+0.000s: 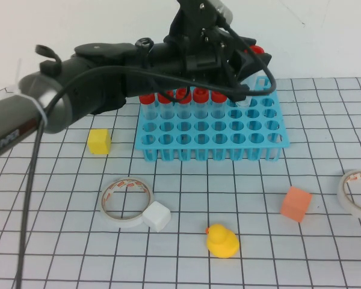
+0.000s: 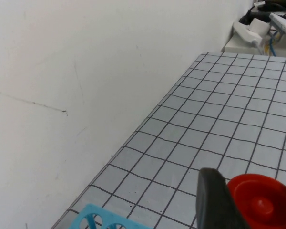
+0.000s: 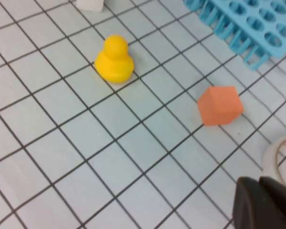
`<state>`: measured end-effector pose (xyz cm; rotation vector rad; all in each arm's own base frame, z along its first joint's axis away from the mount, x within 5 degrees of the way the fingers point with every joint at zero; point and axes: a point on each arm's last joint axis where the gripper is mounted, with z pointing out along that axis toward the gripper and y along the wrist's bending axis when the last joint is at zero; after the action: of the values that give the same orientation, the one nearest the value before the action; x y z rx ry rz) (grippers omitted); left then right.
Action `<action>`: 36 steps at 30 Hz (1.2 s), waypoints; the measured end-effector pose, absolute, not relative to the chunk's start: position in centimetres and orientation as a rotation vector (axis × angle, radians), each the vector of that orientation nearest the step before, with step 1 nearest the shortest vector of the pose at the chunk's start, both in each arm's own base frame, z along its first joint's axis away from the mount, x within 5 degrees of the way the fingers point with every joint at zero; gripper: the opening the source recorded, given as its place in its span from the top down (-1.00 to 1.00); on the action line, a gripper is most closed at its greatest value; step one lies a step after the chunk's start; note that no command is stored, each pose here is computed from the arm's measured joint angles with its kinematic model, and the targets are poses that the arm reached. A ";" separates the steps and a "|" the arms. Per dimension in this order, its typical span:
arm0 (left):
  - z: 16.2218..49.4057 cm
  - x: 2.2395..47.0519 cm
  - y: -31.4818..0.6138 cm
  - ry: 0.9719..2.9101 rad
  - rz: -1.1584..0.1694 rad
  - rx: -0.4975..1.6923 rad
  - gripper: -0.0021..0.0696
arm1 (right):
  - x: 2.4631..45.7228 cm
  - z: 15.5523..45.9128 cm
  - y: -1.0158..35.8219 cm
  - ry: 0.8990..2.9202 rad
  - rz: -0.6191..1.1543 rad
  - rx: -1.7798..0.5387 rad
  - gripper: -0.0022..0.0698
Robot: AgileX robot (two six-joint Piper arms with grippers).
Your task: Place the test tubes
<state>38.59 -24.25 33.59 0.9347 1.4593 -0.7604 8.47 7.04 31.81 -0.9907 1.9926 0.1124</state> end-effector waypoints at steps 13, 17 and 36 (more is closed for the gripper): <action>33.1 39.9 -24.1 1.516 -0.700 0.857 0.21 | 8.4 31.2 6.9 2.034 0.104 -0.974 0.93; 33.0 40.7 -23.5 1.606 -0.670 0.711 0.21 | 8.4 31.2 6.9 2.034 0.104 -0.974 0.93; 34.5 40.5 -24.7 1.876 -0.701 0.424 0.21 | 8.4 31.2 6.8 2.038 0.103 -0.973 0.94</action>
<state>40.46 -24.67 34.50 0.4240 1.8764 -0.7015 8.42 6.85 31.19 -0.9726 2.0381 0.1026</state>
